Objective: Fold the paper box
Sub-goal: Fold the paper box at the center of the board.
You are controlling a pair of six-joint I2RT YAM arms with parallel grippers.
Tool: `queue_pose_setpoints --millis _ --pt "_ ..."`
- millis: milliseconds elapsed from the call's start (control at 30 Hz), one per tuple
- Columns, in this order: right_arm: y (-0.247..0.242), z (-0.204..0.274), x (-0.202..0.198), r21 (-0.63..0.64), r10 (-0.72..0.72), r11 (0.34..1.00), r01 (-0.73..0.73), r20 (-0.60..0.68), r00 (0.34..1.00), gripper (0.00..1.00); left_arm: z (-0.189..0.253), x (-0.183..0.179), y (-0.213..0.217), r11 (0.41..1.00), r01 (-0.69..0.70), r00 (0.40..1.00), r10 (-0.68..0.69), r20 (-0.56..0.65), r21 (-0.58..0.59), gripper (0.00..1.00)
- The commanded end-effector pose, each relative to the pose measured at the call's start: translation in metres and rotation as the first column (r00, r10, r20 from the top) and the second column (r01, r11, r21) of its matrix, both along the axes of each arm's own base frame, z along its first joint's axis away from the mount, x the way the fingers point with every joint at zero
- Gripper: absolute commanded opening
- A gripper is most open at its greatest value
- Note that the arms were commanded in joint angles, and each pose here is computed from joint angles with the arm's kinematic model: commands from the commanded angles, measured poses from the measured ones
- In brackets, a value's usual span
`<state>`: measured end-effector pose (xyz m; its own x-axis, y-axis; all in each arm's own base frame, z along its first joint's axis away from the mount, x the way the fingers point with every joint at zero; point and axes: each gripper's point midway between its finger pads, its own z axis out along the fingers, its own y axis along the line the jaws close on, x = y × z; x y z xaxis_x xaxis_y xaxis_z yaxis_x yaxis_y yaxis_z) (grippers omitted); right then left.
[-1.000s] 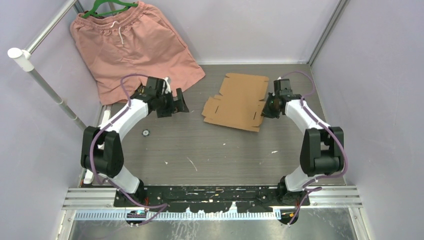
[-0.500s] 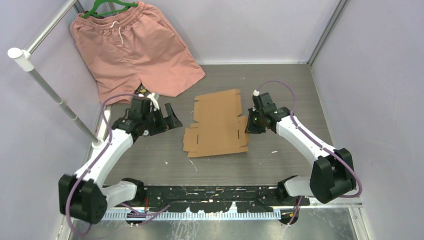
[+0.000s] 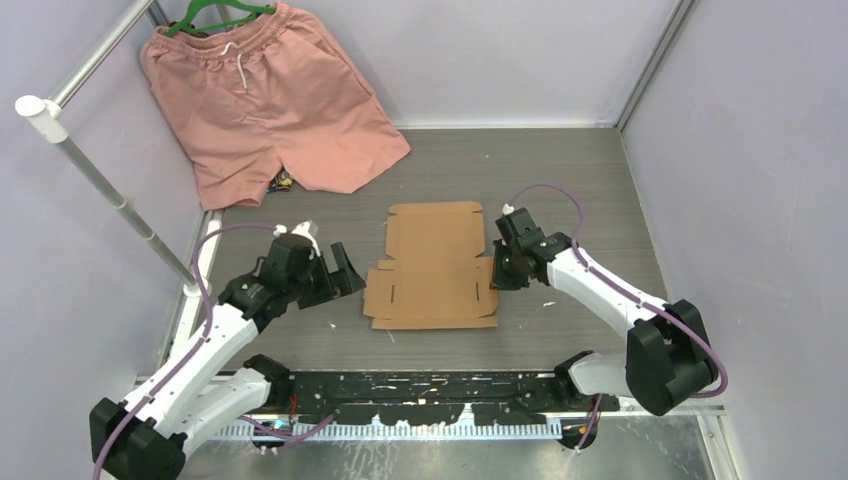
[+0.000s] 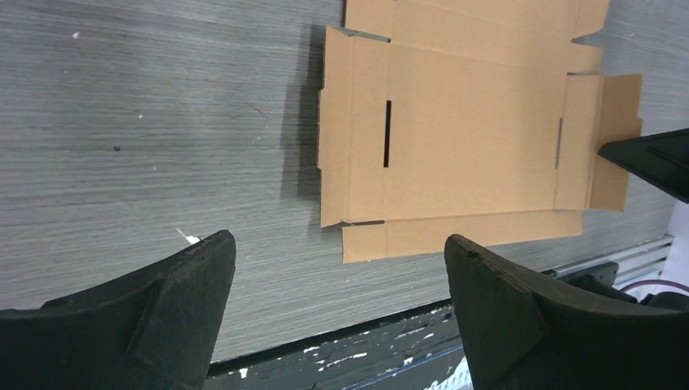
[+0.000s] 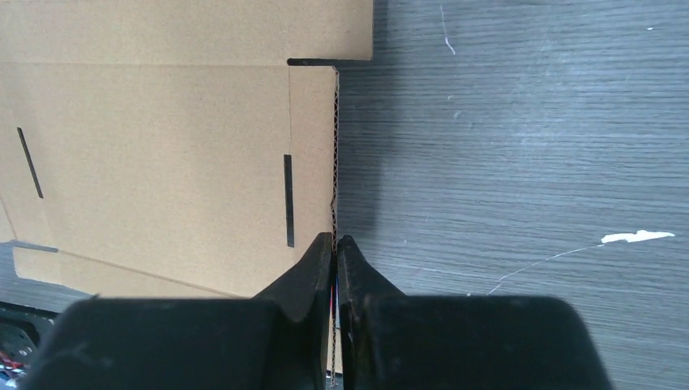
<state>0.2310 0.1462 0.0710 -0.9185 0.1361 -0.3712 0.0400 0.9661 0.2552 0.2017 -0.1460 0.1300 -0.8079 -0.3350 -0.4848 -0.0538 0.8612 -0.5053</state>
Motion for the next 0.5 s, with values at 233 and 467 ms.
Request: queue_pose_setpoints --millis 233,467 --pt "0.018 0.011 0.008 0.093 0.020 0.995 -0.025 0.055 0.998 0.10 -0.012 0.021 -0.001 0.996 -0.059 0.998 0.057 0.032 0.060 1.00" --pt "0.019 0.008 0.005 0.090 0.037 0.995 -0.041 0.042 0.998 0.10 -0.035 0.028 -0.015 0.998 0.012 1.000 -0.011 -0.017 0.064 1.00"
